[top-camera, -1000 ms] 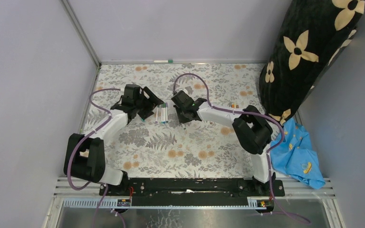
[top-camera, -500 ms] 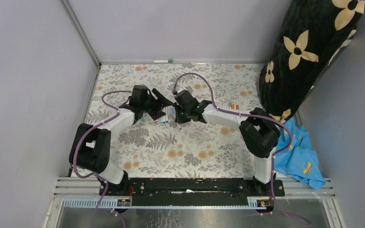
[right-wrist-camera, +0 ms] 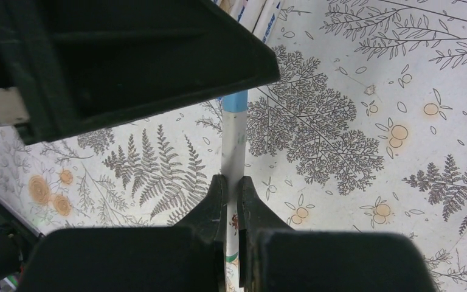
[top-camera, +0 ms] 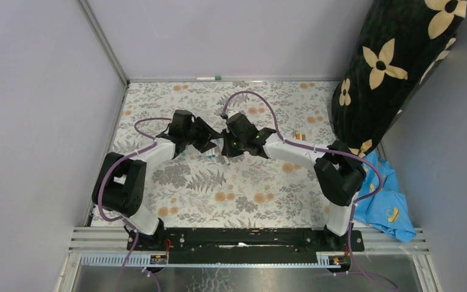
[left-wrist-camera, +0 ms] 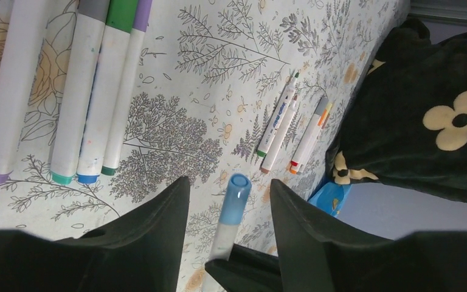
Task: Open the pen caps
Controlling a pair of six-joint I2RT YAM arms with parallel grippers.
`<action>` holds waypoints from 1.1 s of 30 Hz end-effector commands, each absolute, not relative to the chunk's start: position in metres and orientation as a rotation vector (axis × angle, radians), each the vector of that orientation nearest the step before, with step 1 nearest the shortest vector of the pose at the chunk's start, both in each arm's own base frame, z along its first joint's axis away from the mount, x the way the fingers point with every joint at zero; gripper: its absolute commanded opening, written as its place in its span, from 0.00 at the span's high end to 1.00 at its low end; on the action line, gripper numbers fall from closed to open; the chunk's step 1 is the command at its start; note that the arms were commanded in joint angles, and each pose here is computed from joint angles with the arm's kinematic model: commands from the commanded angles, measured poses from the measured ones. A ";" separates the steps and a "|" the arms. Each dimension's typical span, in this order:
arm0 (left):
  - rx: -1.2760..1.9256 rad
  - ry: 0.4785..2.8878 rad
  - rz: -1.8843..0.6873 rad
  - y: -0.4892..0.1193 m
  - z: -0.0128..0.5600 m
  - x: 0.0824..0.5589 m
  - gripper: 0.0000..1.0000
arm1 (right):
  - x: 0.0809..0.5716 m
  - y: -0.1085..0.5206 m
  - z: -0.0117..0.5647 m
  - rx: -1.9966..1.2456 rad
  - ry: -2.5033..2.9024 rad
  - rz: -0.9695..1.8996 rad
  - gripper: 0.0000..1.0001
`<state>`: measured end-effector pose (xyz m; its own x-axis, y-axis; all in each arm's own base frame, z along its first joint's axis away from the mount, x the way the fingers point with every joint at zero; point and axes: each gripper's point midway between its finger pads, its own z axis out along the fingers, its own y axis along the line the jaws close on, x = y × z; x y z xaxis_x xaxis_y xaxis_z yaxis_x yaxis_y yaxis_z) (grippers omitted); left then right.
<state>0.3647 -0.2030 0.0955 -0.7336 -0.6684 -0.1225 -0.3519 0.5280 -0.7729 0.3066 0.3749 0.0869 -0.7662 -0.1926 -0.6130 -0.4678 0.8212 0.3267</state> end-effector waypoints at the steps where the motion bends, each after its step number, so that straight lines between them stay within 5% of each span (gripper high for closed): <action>1: -0.799 2.317 -1.114 -0.213 0.108 0.377 0.45 | 0.308 0.381 0.121 -0.468 2.344 0.729 1.00; 17: -0.801 2.315 -1.104 -0.216 0.109 0.378 0.69 | 0.298 0.381 0.118 -0.482 2.362 0.767 1.00; 25: -0.768 2.322 -1.103 -0.218 0.112 0.375 0.72 | 0.300 0.381 0.125 -0.478 2.346 0.768 1.00; 33: -0.744 2.325 -1.082 -0.216 0.113 0.373 0.93 | 0.301 0.381 0.133 -0.475 2.335 0.764 1.00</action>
<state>0.3649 -0.2104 0.0918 -0.7453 -0.6524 -0.1376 -0.3387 0.5482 -0.7647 0.2974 0.3727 0.0932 -0.7746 -0.1808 -0.6061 -0.4726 0.8023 0.3646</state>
